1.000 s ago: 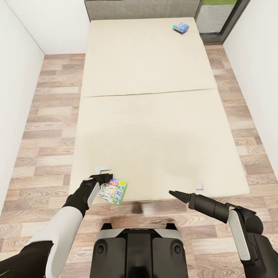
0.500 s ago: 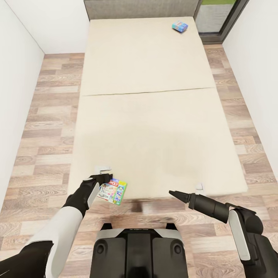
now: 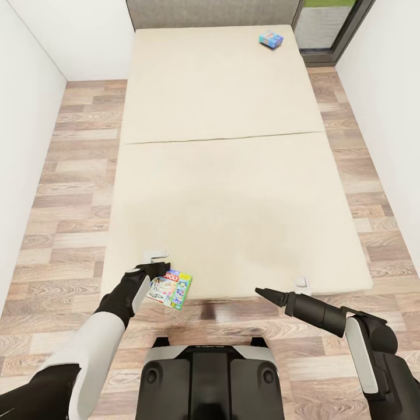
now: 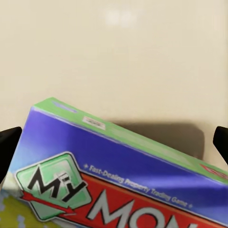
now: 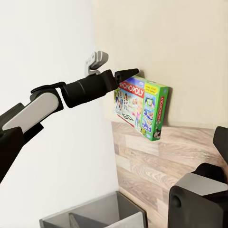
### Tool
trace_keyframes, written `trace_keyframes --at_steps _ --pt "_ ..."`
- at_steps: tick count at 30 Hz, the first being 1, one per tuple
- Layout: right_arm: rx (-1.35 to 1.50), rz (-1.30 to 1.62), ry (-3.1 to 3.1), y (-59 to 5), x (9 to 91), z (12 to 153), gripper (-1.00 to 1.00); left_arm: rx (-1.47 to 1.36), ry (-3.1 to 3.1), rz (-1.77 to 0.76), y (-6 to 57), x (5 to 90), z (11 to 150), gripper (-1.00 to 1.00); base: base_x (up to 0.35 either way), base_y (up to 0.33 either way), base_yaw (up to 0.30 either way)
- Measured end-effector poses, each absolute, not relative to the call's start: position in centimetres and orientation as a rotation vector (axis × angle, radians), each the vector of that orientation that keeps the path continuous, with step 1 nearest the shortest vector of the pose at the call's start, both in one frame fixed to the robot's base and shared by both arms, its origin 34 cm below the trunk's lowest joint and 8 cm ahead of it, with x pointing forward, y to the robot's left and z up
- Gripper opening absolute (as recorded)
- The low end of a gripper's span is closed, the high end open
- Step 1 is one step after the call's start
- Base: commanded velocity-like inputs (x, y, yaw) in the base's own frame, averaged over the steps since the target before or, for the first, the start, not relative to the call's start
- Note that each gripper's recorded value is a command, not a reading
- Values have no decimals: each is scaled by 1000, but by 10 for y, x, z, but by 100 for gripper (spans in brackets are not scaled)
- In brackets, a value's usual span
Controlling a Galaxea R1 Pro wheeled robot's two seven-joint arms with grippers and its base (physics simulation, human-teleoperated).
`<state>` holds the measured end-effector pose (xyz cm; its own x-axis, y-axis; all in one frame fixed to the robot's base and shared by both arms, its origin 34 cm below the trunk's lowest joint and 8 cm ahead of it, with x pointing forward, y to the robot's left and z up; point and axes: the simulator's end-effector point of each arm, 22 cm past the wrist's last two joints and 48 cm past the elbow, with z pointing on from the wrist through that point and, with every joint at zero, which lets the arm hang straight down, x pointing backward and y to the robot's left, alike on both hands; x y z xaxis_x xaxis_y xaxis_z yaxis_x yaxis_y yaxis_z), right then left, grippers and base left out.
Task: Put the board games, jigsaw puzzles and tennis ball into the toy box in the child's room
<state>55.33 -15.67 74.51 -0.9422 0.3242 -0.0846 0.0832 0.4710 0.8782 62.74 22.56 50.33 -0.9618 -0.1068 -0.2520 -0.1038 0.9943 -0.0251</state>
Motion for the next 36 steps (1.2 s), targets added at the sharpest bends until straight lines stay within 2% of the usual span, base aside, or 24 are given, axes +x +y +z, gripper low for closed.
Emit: trace_keyframes --at_steps 36 --pt "350 1460 2481 -157 553 745 100 -166 2880 -19 227 628 503 100 -25 0 0"
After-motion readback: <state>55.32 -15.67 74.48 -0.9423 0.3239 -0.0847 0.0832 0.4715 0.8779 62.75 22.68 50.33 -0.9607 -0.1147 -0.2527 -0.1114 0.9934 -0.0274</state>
